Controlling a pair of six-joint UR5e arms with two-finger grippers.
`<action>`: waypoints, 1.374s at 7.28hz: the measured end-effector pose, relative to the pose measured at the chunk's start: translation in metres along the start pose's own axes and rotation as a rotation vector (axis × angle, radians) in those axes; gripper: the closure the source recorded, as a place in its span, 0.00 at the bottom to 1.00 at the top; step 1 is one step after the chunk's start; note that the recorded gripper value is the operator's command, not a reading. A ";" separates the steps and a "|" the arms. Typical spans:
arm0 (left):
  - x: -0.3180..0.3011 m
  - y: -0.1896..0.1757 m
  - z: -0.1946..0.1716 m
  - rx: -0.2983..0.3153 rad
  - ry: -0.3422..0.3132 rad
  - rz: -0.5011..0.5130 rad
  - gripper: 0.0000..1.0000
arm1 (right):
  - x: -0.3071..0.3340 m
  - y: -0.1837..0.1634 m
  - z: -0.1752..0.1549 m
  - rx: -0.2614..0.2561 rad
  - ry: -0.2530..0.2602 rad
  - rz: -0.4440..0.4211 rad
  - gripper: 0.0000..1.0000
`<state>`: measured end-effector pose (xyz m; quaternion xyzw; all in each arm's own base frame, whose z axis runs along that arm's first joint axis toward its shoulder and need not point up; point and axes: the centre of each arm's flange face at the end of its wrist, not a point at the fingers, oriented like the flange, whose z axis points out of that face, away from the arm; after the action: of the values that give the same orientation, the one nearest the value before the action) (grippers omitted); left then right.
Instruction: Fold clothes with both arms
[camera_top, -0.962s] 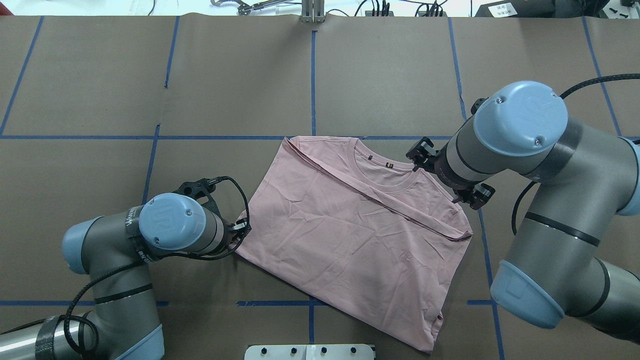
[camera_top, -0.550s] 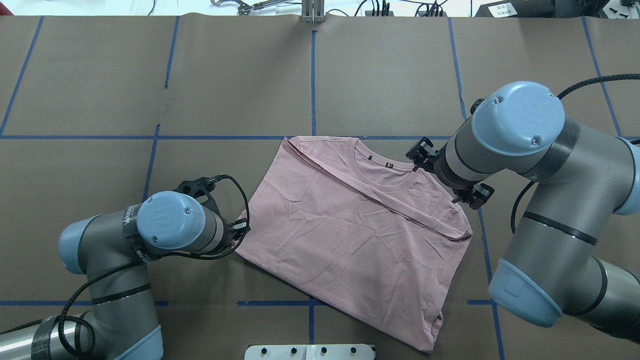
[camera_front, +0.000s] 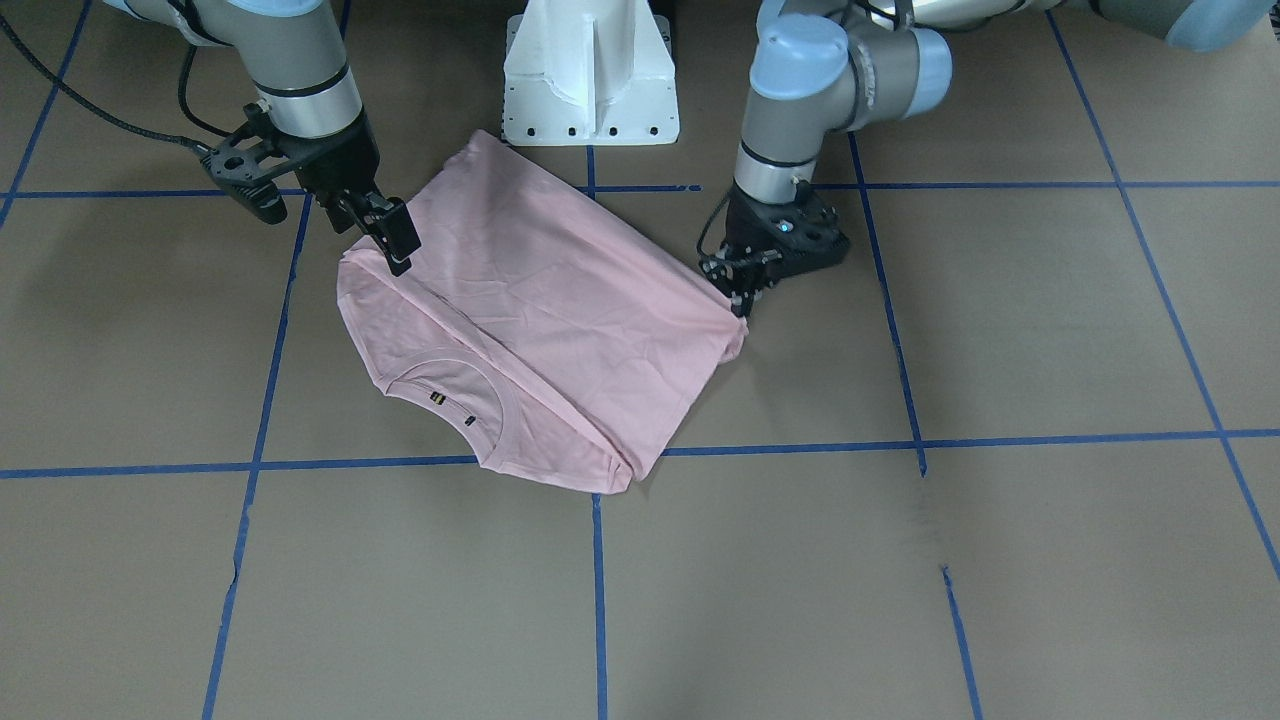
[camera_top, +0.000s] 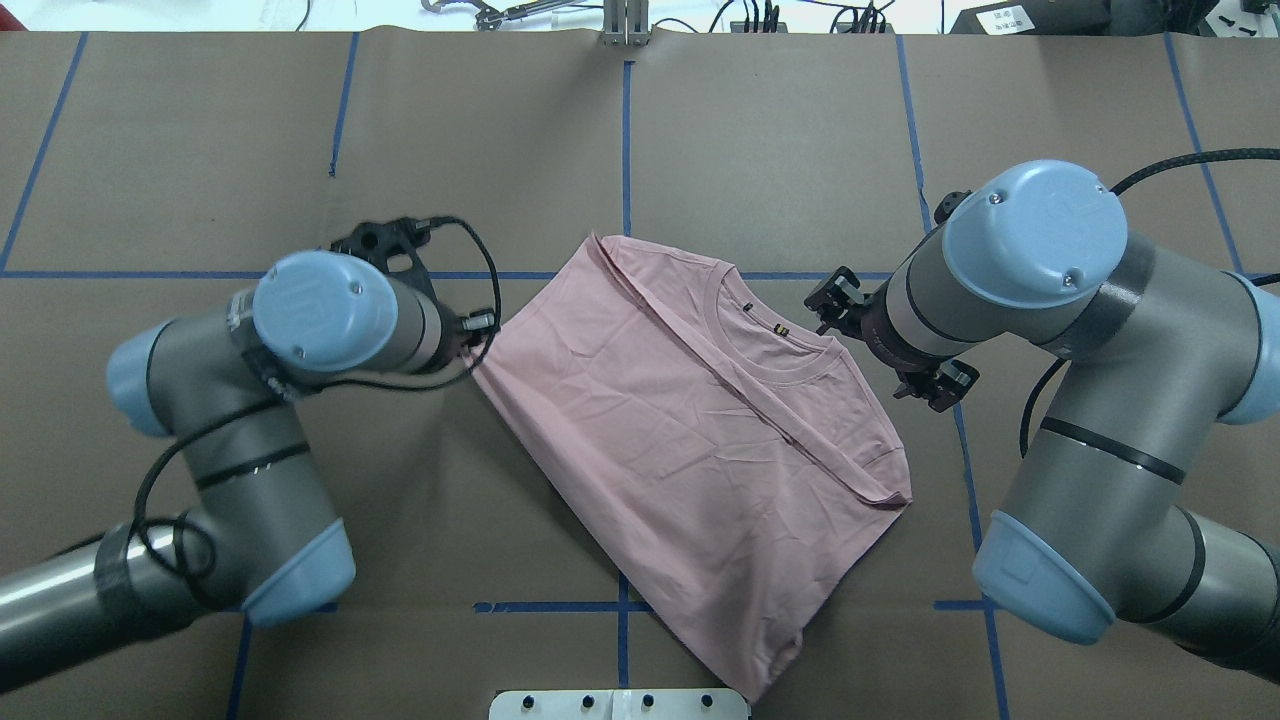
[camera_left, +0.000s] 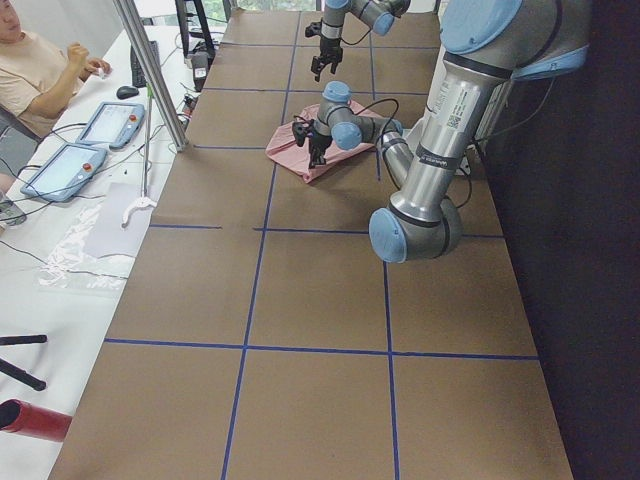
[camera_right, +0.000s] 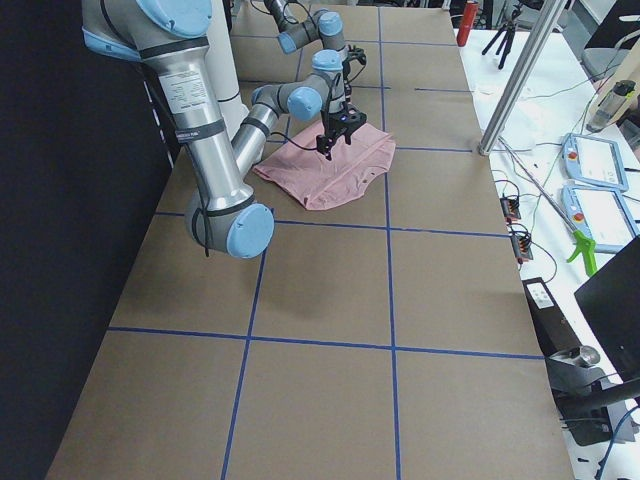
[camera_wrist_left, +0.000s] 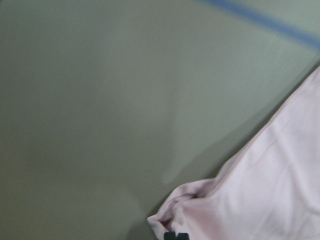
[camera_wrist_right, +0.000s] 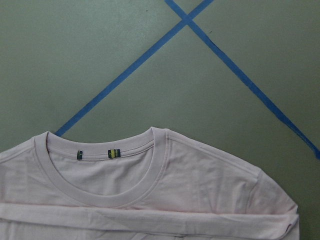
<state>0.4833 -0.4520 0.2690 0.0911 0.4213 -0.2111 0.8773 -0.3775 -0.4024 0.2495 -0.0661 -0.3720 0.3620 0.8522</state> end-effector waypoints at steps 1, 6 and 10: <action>0.012 -0.039 0.018 0.053 0.014 0.025 1.00 | -0.001 -0.002 -0.001 0.000 -0.006 0.003 0.00; 0.106 -0.166 0.068 0.185 0.121 0.047 1.00 | -0.002 -0.007 -0.006 0.004 -0.021 0.011 0.00; 0.089 -0.214 0.085 0.237 0.115 0.076 0.35 | -0.012 0.012 0.003 -0.024 -0.099 -0.018 0.00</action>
<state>0.4966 -0.6981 0.2576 0.2219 0.4394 -0.2206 0.8421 -0.3919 -0.4025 0.2404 -0.0548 -0.4185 0.3528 0.8351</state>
